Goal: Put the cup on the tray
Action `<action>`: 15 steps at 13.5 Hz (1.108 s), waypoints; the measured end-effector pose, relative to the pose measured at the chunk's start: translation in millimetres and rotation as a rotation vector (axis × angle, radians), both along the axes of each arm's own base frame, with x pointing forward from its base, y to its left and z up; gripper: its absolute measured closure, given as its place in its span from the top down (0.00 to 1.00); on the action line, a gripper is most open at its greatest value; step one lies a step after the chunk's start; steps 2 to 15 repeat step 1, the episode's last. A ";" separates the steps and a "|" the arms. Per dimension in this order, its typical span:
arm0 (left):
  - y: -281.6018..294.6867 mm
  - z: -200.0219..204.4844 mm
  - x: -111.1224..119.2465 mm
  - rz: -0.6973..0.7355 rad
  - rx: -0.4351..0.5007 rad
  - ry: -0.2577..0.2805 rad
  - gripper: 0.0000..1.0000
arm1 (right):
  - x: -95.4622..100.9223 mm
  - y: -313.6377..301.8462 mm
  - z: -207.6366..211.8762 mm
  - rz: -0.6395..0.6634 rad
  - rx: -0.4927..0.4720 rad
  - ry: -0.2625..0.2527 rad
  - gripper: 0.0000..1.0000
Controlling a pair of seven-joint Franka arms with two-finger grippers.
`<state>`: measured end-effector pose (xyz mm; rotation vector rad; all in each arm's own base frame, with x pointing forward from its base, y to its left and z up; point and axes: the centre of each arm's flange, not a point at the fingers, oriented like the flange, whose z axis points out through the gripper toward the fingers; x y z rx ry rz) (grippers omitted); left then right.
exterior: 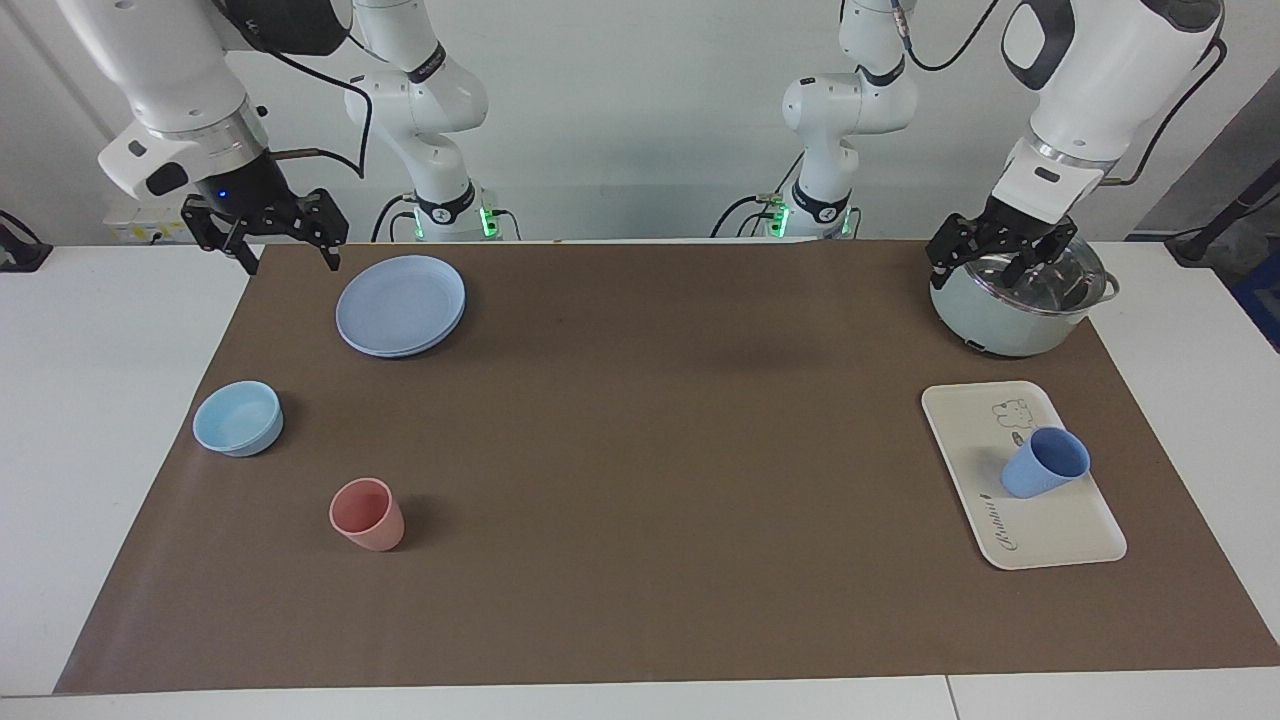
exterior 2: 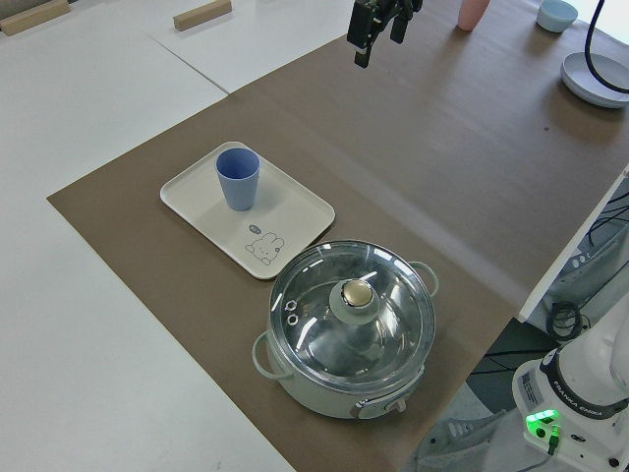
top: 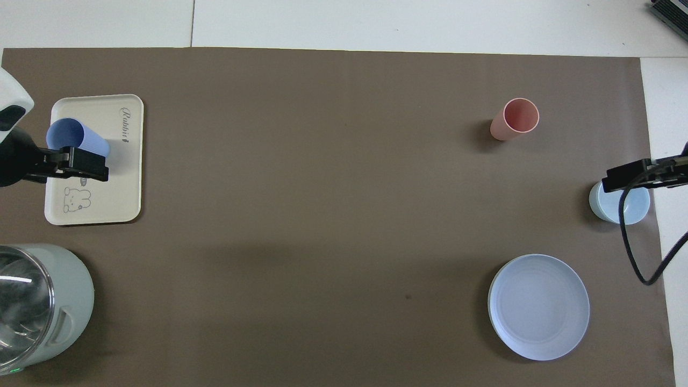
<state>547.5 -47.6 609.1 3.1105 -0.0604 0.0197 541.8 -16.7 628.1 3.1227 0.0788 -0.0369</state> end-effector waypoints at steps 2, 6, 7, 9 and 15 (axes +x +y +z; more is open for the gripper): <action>0.0 0.4 0.0 0.000 0.000 -0.002 1.00 | 0.0 0.0 0.0 0.000 0.000 0.000 1.00; 0.0 0.4 0.0 0.000 0.000 -0.002 1.00 | 0.0 0.0 0.0 0.000 0.000 0.000 1.00; 0.0 0.4 0.0 0.000 0.000 -0.002 1.00 | 0.0 0.0 0.0 0.000 0.000 0.000 1.00; 0.0 0.4 0.0 0.000 0.000 -0.002 1.00 | 0.0 0.0 0.0 0.000 0.000 0.000 1.00; 0.0 0.4 0.0 0.000 0.000 -0.002 1.00 | 0.0 0.0 0.0 0.000 0.000 0.000 1.00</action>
